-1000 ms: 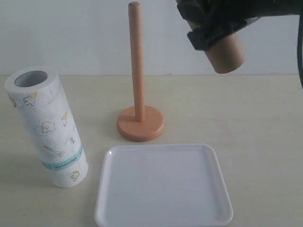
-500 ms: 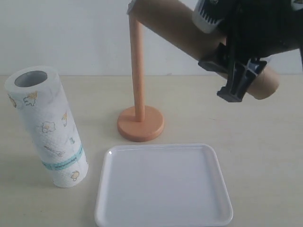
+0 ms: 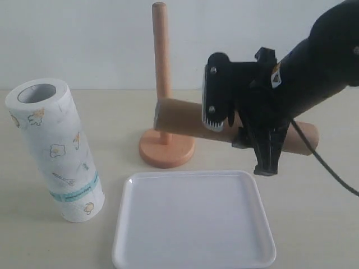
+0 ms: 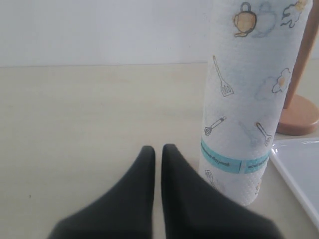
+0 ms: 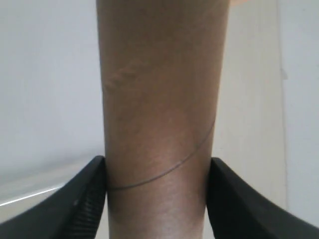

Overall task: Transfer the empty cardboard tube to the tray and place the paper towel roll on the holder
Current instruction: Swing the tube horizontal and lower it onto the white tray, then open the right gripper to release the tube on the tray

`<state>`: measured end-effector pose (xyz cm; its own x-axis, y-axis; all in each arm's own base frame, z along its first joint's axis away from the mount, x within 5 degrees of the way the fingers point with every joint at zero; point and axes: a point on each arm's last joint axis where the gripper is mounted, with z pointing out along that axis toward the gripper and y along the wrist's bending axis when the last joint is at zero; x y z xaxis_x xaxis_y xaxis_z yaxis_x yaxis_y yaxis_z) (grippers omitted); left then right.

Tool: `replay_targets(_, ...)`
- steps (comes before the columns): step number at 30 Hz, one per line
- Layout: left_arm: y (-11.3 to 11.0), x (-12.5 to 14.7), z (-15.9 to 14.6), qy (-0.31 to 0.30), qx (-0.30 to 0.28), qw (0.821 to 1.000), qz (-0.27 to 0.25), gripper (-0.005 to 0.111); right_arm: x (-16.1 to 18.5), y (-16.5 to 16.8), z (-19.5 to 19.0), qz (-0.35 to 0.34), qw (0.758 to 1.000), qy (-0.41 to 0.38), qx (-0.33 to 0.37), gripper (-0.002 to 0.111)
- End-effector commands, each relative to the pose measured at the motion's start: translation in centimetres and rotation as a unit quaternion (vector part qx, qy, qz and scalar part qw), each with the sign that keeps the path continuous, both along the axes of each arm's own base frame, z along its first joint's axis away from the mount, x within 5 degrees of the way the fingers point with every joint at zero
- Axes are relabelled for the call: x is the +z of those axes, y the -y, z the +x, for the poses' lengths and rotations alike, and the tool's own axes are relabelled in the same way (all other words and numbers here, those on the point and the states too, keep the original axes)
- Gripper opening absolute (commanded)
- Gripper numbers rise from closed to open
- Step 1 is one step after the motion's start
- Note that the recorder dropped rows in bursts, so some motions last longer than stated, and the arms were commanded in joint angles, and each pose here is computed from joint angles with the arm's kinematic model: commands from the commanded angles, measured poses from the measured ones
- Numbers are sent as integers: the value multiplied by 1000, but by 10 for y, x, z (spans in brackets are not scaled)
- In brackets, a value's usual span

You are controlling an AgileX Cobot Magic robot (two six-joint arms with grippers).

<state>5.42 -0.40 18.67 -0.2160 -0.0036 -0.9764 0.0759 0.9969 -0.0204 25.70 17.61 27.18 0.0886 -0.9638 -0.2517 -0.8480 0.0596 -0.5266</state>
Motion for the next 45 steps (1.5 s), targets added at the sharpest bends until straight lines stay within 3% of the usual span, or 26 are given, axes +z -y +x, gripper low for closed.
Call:
replay_targets(1,0,-1,0,-2,1,1000,-2,4,-19,-3,6,-41,999,-27,21,0)
replay_targets(11,0,-1,0,-2,1,1000,-2,4,-37,-35,-5,-55,995,-53,57,0)
replay_targets(17,0,-1,0,-2,1,1000,-2,4,-41,-55,-3,-66,994,-82,17,0)
replay_targets(21,0,-1,0,-2,1,1000,-2,4,-53,-60,2,-82,991,-108,-6,0)
replay_targets(38,0,-1,0,-2,1,1000,-2,4,-98,-90,-5,-109,985,-124,46,0)
replay_targets(45,0,-1,0,-2,1,1000,-2,4,-118,-90,-3,-131,980,-145,34,0)
